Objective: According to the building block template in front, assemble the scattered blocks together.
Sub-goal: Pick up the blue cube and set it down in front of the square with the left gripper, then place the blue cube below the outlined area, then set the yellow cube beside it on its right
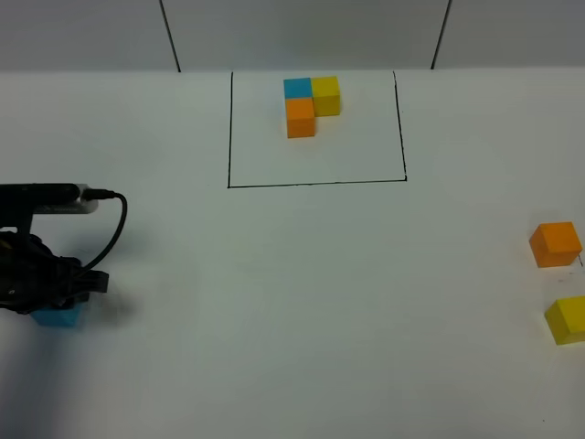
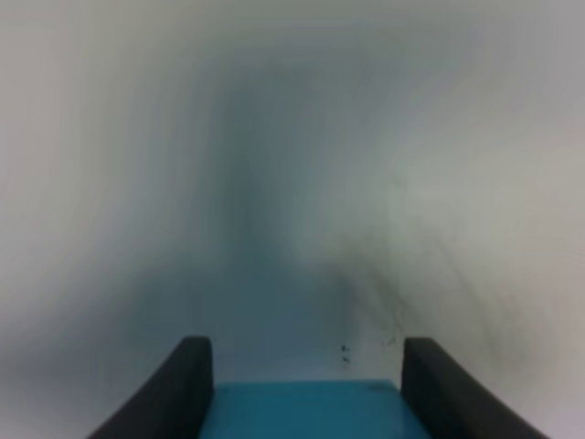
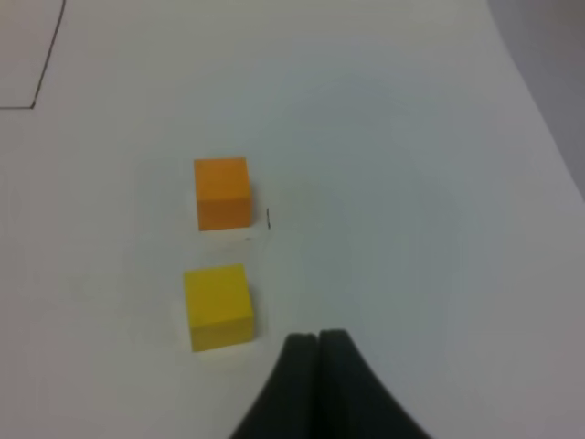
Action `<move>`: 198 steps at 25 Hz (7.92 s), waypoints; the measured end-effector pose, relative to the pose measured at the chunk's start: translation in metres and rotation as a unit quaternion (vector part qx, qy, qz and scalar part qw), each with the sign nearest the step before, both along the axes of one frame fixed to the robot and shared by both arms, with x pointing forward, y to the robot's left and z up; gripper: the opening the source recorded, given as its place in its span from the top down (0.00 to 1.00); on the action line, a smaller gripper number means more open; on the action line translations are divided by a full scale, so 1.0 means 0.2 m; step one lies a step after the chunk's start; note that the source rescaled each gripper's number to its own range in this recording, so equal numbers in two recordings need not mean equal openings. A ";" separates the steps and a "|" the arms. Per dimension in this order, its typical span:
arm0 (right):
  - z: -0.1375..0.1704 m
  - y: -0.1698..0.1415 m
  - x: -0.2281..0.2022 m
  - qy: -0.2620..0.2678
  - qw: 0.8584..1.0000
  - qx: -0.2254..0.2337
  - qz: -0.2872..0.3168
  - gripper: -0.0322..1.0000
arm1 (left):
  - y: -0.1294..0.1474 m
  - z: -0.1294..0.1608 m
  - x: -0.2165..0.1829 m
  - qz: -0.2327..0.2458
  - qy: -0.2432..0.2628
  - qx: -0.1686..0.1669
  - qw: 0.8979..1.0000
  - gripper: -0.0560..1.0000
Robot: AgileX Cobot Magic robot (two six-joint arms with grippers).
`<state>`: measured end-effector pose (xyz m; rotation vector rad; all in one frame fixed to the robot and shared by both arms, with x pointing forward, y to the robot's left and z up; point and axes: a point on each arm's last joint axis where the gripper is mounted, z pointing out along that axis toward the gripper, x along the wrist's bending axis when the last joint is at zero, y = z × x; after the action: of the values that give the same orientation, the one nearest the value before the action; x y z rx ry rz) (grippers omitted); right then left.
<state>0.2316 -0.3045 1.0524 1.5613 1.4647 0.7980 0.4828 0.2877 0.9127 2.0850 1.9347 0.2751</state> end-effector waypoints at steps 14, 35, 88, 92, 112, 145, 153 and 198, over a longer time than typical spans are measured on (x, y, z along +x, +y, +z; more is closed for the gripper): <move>0.00 0.00 0.00 0.000 1.000 0.000 0.000 0.97 | -0.04 0.35 -0.19 -0.226 -0.076 0.040 0.970 0.44; 0.00 0.00 0.00 0.000 1.000 0.000 0.000 0.97 | -0.11 0.35 -0.24 -0.610 -0.122 0.106 0.776 0.44; 0.00 0.00 0.00 0.000 1.000 0.000 0.000 0.97 | -0.71 0.13 0.31 -0.672 -0.157 0.018 0.723 0.44; 0.00 0.00 0.00 0.000 1.000 0.000 0.000 0.97 | -0.75 0.08 0.38 -0.678 -0.149 0.011 0.720 0.44; 0.00 0.00 0.00 0.000 1.000 0.000 0.000 0.97 | -0.88 -0.06 0.53 -0.672 -0.154 0.002 0.724 0.44; 0.00 0.00 0.00 0.000 1.000 -0.002 -0.001 0.97 | -0.92 -0.24 0.54 -0.647 -0.125 -0.027 0.752 0.44; 0.00 0.00 0.00 0.000 1.000 -0.002 -0.001 0.97 | -0.92 -0.24 0.54 -0.625 -0.114 -0.039 0.771 0.44; 0.00 0.00 0.00 0.000 1.000 -0.002 -0.001 0.97 | -0.91 0.17 0.48 -0.471 -0.096 -0.106 0.871 0.94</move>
<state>0.2315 -0.3048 1.0524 1.5602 1.4633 0.7929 0.5783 0.1059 0.9469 2.4314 0.6338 0.0393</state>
